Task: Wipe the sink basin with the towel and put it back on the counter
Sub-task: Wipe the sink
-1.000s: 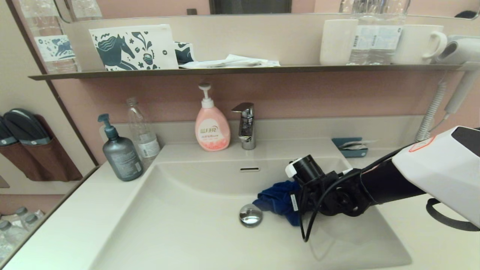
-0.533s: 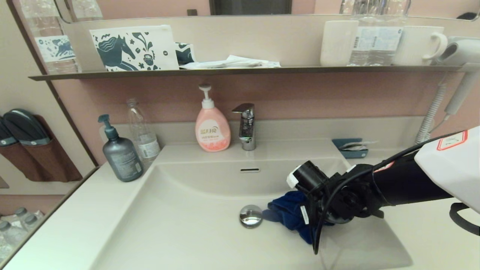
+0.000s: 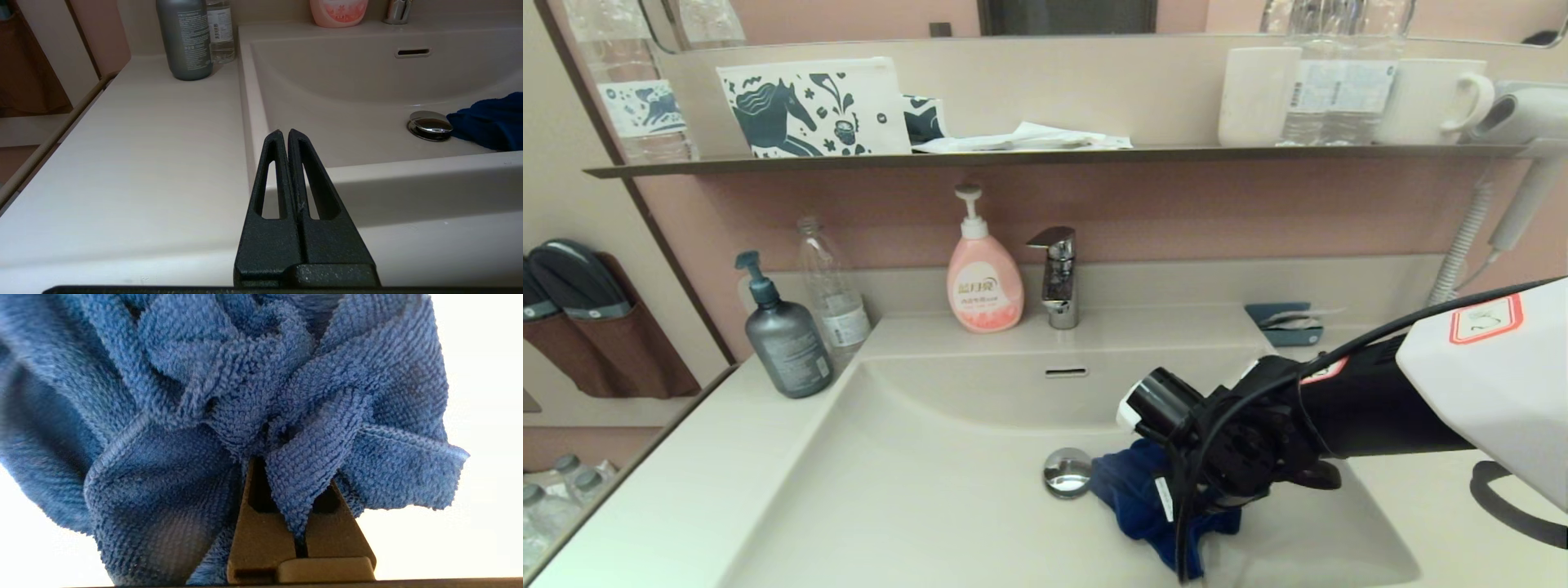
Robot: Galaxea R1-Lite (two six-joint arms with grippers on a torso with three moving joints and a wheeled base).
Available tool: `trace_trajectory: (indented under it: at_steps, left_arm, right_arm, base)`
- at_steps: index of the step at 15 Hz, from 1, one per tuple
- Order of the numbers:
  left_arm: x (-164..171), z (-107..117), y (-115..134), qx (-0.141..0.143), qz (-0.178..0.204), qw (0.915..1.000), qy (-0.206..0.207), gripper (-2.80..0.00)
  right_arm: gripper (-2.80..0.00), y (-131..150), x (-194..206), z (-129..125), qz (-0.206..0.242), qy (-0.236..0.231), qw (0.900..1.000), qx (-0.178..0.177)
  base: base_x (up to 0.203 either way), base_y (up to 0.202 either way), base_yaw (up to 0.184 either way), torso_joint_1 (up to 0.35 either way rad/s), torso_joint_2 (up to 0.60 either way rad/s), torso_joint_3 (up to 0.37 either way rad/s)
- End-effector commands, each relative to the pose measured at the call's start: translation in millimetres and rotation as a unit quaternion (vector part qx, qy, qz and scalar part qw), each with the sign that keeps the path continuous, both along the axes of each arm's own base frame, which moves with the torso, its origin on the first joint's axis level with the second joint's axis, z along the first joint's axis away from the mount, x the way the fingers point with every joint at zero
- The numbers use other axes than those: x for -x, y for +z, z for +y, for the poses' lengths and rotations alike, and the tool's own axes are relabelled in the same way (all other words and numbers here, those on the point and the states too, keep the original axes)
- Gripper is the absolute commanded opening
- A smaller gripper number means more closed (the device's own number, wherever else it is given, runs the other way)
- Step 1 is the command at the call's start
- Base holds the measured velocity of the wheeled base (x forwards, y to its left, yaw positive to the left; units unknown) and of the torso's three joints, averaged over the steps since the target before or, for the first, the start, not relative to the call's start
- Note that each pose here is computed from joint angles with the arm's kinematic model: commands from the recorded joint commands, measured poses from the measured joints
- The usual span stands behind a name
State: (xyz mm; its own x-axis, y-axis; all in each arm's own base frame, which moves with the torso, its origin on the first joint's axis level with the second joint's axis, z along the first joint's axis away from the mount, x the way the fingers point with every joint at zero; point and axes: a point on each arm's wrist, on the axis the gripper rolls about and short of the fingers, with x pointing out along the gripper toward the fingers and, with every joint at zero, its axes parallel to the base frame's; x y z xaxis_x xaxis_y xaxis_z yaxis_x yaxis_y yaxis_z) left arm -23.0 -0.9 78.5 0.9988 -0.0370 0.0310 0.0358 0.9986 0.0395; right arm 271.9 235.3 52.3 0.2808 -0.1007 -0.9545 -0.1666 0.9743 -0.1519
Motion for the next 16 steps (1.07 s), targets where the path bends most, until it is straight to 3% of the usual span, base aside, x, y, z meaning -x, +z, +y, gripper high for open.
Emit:
trace_trajectory:
  at_steps: [1,10,13,16]
  left_arm:
    - [-0.1,0.0,0.1,0.000,0.000,1.0000,0.000,-2.80]
    - [-0.1,0.0,0.1,0.000,0.000,1.0000,0.000,-2.80]
    - [-0.1,0.0,0.0,0.000,0.001,1.0000,0.000,-2.80]
    - [-0.1,0.0,0.1,0.000,0.000,1.0000,0.000,-2.80]
  right_arm:
    - [-2.80,8.6,-2.3,25.8,-0.026,0.011,0.998,-0.049]
    - [-2.80,30.6,-6.7,65.7,-0.057,0.002,0.989,-0.137]
    - [-2.80,33.4,-16.1,94.8,-0.090,0.005,0.978,-0.190]
    - [-2.80,19.4,-16.5,127.2,-0.083,0.032,0.973,-0.215]
  base:
    - [0.000,0.000,0.000,0.000,0.00,0.000]
    - [0.000,0.000,0.000,0.000,0.00,0.000]
    - [0.000,0.000,0.000,0.000,0.00,0.000]
    - [0.000,0.000,0.000,0.000,0.00,0.000]
